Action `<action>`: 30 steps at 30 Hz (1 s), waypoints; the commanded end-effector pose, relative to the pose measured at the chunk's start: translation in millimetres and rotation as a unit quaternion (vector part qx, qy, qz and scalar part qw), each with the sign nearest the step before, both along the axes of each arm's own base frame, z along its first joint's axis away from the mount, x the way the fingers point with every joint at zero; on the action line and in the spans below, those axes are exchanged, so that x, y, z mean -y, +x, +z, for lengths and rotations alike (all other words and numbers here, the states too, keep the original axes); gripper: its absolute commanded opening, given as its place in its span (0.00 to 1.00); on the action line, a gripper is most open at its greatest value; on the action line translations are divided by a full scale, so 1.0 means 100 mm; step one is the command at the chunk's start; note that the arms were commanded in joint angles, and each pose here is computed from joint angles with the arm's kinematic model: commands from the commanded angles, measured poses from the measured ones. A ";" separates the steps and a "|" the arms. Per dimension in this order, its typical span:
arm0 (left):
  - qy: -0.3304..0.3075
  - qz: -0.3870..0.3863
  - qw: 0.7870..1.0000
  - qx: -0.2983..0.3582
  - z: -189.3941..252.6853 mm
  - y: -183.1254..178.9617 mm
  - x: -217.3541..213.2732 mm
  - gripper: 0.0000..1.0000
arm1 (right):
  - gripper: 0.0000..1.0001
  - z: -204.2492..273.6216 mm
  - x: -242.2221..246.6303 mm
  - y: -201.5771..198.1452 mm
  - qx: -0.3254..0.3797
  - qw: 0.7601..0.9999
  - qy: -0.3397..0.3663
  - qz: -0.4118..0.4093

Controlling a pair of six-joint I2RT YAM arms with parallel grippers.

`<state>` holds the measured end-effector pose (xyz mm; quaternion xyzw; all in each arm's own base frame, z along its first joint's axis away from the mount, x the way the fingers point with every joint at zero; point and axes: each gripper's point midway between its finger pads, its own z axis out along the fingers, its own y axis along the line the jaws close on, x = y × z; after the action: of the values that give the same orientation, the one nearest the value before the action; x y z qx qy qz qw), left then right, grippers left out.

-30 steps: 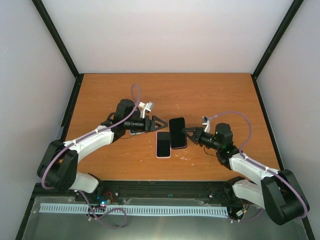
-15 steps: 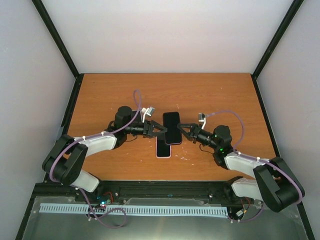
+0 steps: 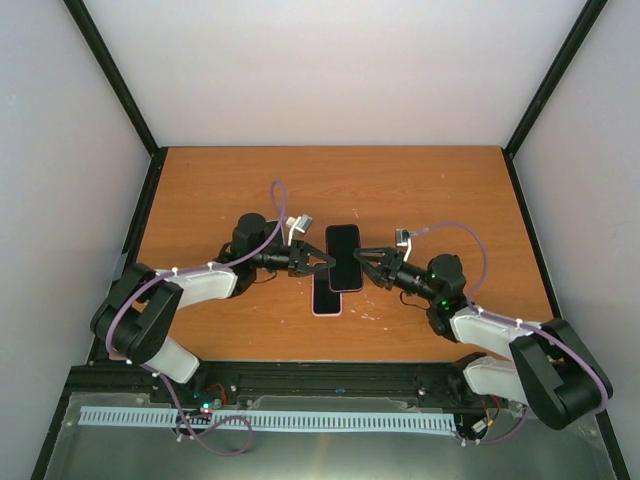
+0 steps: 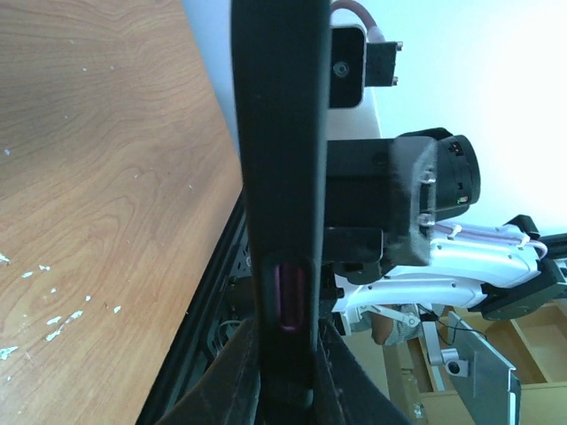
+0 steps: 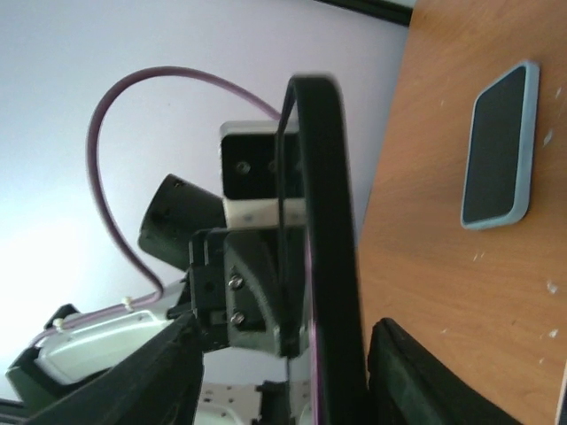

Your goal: Put the phone into the phone case

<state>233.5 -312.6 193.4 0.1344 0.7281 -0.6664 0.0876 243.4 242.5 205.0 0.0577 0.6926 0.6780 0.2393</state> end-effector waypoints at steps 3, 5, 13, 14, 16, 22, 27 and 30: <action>-0.023 -0.004 0.998 0.055 0.24 0.09 0.07 0.02 | 0.64 -0.21 0.03 -0.27 -0.005 0.998 -0.046 0.035; -0.026 -0.003 0.998 0.059 0.28 0.10 0.07 0.01 | 0.67 -0.28 0.04 -0.32 -0.008 0.997 -0.066 0.037; -0.029 -0.005 0.998 0.063 0.32 0.12 0.10 0.01 | 0.58 -0.28 0.07 -0.41 -0.006 0.995 -0.087 0.044; -0.027 -0.005 0.998 0.064 0.31 0.13 0.10 0.00 | 0.52 -0.29 0.07 -0.41 -0.011 0.995 -0.088 0.044; -0.016 0.003 0.997 0.071 0.27 0.18 0.10 0.00 | 0.41 -0.30 0.07 -0.42 -0.017 0.995 -0.087 0.046; 0.062 0.041 0.993 0.088 -0.04 0.37 0.08 0.00 | 0.04 -0.22 0.13 -0.38 -0.032 0.997 -0.072 0.018; 0.094 0.047 0.992 0.073 -0.19 0.37 0.04 0.00 | 0.03 -0.24 0.18 -0.34 -0.045 0.996 -0.076 -0.008; 0.077 0.033 0.994 0.063 -0.12 0.30 0.06 0.00 | 0.10 -0.21 0.17 -0.35 -0.035 0.996 -0.078 -0.004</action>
<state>254.0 -320.0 181.0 0.1418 0.7700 -0.6133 0.1038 203.4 227.3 171.4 0.0522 0.7614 0.6130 0.2044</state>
